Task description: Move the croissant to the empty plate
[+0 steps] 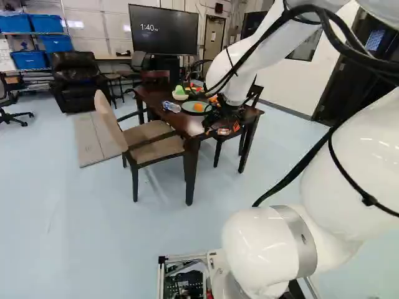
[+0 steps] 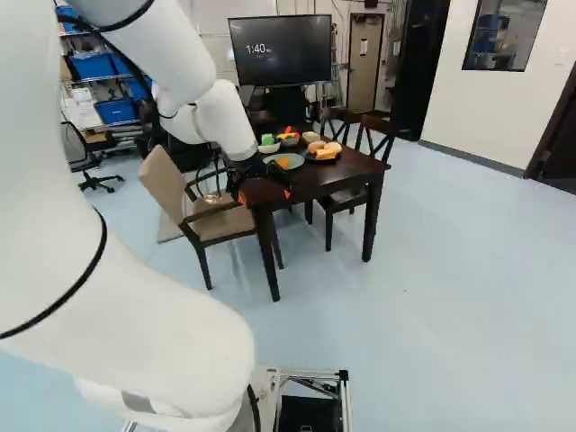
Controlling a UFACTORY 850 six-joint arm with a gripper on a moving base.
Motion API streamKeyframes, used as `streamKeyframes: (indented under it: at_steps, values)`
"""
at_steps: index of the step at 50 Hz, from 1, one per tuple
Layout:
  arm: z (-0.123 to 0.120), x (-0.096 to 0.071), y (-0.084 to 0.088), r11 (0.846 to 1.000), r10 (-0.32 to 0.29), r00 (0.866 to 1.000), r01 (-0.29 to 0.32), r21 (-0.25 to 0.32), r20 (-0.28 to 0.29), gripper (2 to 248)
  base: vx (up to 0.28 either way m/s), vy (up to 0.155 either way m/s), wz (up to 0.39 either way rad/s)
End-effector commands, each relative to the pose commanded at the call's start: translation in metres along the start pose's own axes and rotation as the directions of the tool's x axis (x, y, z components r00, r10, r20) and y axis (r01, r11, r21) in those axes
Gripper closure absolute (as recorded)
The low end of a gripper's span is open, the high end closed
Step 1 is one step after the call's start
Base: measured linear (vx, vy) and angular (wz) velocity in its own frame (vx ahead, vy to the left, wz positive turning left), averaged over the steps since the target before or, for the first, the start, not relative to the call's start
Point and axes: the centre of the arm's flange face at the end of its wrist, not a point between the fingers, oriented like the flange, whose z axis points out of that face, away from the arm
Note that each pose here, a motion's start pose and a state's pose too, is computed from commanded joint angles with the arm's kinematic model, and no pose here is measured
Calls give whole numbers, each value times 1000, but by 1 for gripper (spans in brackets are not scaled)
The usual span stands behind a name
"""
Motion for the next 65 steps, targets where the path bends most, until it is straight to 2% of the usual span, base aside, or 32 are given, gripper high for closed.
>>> streamKeyframes:
  at_steps: [37, 65]
  values:
    - [0, 0, 0, 1000, 0, 1000, 0, 0, 0, 3, -115, -3, 8]
    - [0, 0, 0, 1000, 0, 1000, 0, 0, -2, 3, -5, 0, 0]
